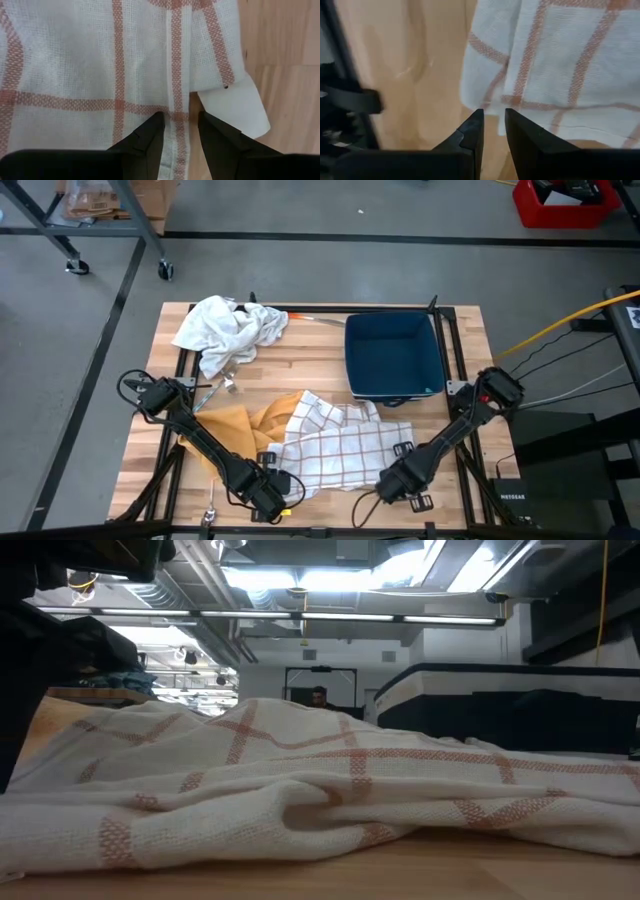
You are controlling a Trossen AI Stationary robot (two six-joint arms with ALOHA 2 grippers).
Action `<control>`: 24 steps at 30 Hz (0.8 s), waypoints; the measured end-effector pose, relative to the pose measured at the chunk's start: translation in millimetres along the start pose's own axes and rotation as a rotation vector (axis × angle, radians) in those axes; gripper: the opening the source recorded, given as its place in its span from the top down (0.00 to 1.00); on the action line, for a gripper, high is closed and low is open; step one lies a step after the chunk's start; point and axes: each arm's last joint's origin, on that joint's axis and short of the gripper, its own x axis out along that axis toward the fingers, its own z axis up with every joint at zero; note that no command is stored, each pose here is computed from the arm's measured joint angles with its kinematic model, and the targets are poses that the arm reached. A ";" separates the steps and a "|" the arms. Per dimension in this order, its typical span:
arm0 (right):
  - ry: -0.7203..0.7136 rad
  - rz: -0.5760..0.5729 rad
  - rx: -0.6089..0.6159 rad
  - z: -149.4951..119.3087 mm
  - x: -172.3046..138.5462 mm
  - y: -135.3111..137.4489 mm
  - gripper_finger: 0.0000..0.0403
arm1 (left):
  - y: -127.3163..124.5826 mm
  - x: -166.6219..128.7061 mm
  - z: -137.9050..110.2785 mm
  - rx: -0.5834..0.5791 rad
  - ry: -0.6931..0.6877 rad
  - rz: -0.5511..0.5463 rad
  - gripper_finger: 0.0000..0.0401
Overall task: Fold towel
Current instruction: Fold the white-and-brown checkered towel
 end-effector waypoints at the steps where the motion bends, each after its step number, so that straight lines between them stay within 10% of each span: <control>1: -0.013 -0.026 -0.009 -0.9 0.8 1.6 0.79 | 0.7 0.2 0.6 -0.002 0.000 0.000 0.71; 24: -0.049 -0.091 0.168 -3.5 2.4 4.3 0.79 | 1.9 1.2 1.6 -0.006 -0.002 0.004 0.71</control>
